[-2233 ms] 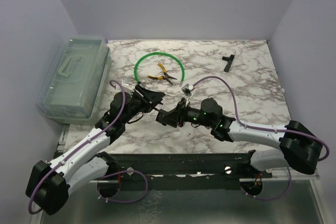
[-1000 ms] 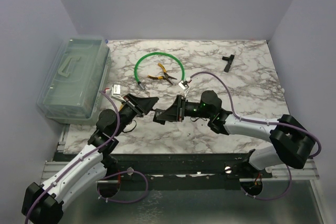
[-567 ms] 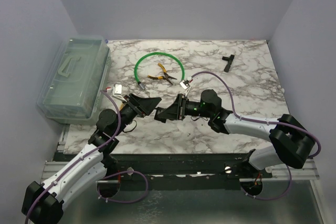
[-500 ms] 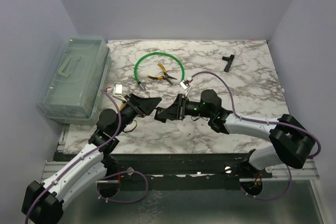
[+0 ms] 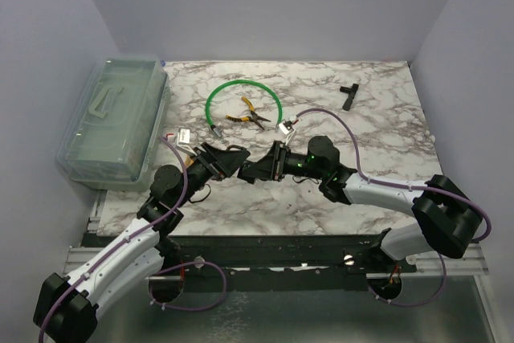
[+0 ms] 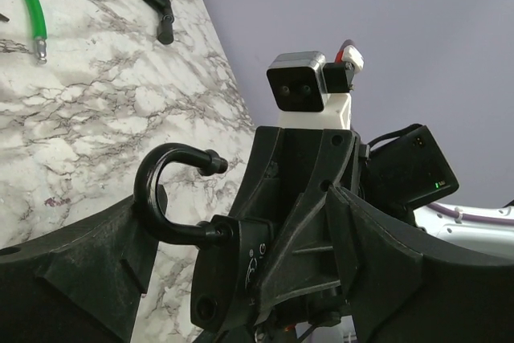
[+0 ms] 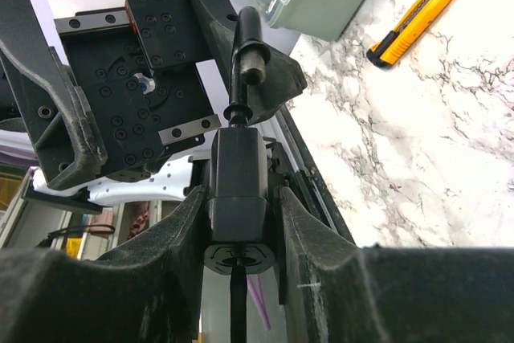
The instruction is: Unlock with the key
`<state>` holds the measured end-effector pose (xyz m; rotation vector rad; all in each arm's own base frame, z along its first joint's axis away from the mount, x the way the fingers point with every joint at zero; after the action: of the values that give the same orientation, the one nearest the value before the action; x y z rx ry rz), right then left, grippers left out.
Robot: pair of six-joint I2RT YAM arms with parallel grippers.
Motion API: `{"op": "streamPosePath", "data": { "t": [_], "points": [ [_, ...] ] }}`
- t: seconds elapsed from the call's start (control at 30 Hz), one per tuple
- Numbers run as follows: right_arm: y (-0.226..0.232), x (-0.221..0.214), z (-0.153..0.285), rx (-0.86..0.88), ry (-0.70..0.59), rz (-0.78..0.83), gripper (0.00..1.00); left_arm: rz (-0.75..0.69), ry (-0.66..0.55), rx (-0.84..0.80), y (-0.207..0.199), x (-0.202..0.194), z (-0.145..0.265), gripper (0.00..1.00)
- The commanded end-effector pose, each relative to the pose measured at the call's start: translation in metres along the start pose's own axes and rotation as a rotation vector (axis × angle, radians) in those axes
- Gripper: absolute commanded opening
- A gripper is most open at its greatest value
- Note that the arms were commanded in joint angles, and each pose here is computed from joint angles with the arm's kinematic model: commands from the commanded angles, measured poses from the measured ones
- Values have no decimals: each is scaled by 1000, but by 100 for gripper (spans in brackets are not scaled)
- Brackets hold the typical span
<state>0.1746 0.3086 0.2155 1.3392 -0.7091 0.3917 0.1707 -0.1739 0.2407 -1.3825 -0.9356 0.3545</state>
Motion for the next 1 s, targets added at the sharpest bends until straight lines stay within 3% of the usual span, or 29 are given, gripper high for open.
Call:
{"op": "streamPosePath", "data": {
  "t": [0.0,0.2,0.33,0.43,0.97],
  "points": [
    [13,19,3,36,-87,57,0,4,-2,-11,-7,1,2,86],
    [14,21,3,43,-95,62,0,22,-10,-1,-2,0,6,84],
    [9,19,1,45,-92,122,0,23,-5,-10,-4,-1,7,73],
    [11,18,1,61,-88,56,0,20,5,-19,-5,-2,8,64],
    [19,16,0,181,-54,53,0,-7,53,-58,-7,-8,12,39]
  ]
}}
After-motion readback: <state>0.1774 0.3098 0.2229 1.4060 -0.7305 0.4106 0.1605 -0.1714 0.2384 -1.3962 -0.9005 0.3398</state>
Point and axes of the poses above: each gripper's point midway between its finger pads, its own z axis back along the fingers, its own y axis along the line the jaws close on, x = y × z, the point moved 7 cm from there along z, back along the fingers, and after that the axes turned 12 degrees about z, right-handed, at the moved point
